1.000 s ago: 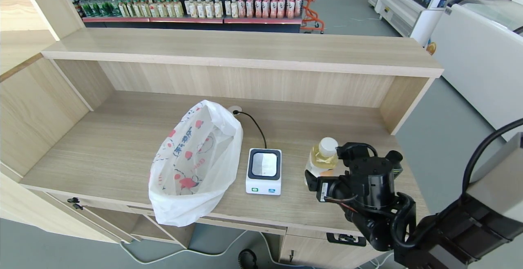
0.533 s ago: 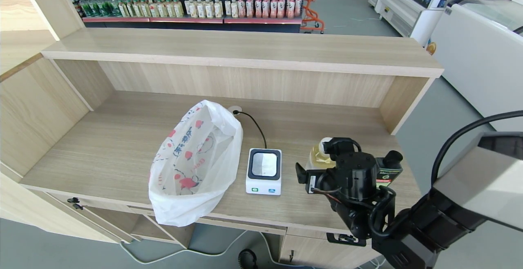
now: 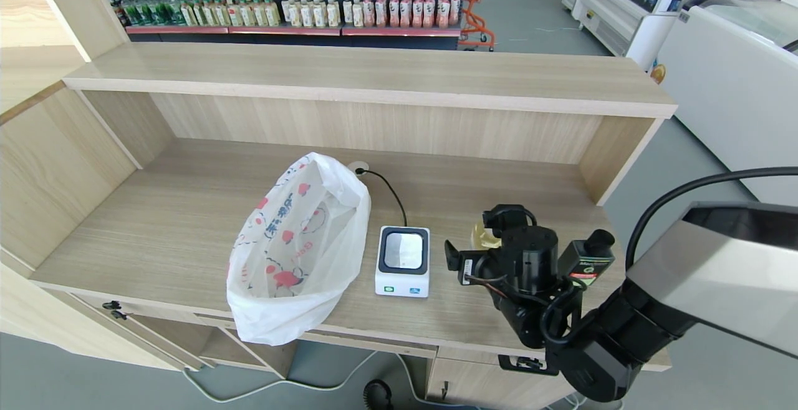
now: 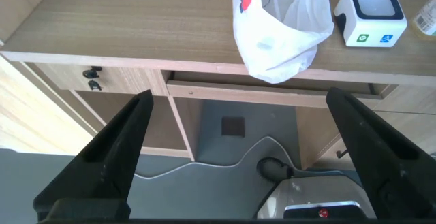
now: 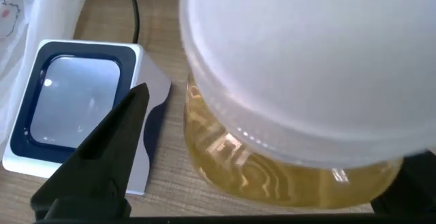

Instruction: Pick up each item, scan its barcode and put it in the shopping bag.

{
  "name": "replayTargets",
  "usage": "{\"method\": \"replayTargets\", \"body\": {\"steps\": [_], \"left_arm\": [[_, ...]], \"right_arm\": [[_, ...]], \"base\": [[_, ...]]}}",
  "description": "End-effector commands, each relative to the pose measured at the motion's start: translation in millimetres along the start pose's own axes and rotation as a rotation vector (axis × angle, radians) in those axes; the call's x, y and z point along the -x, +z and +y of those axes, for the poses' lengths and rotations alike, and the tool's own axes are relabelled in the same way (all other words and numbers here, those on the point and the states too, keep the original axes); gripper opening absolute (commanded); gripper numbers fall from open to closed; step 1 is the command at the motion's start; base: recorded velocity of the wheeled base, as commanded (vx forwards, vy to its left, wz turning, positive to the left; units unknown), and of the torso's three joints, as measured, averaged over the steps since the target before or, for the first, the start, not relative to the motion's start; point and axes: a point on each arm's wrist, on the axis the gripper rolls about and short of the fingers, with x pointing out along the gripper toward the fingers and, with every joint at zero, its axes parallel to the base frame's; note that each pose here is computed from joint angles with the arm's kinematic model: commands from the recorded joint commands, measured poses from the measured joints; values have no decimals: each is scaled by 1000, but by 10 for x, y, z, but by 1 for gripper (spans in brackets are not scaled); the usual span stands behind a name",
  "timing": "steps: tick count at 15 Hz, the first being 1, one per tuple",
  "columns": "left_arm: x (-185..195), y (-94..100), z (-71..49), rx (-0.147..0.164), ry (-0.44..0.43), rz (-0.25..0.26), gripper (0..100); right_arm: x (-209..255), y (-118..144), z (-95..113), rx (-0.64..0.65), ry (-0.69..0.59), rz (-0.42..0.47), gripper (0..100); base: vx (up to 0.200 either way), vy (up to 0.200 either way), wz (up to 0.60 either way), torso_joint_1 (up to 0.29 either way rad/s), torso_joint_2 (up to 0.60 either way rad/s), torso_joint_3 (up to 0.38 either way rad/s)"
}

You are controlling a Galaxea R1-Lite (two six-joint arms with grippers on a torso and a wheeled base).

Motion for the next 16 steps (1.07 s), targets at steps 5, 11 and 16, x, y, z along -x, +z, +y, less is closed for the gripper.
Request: {"method": "replayTargets", "body": {"steps": [5,11,16], "left_arm": [[0,0,0,0,0,-1,100],[0,0,0,0,0,-1,100],[0,0,0,0,0,-1,100]], "right_arm": [[-73,-75,12,22,44,-16,100],[-192,-55,-184,36,111,-58,0],[-248,-68,-289,82,108,-54,0]], "base": [[0,0,0,0,0,0],[0,0,0,0,0,0],[0,0,0,0,0,0]]}}
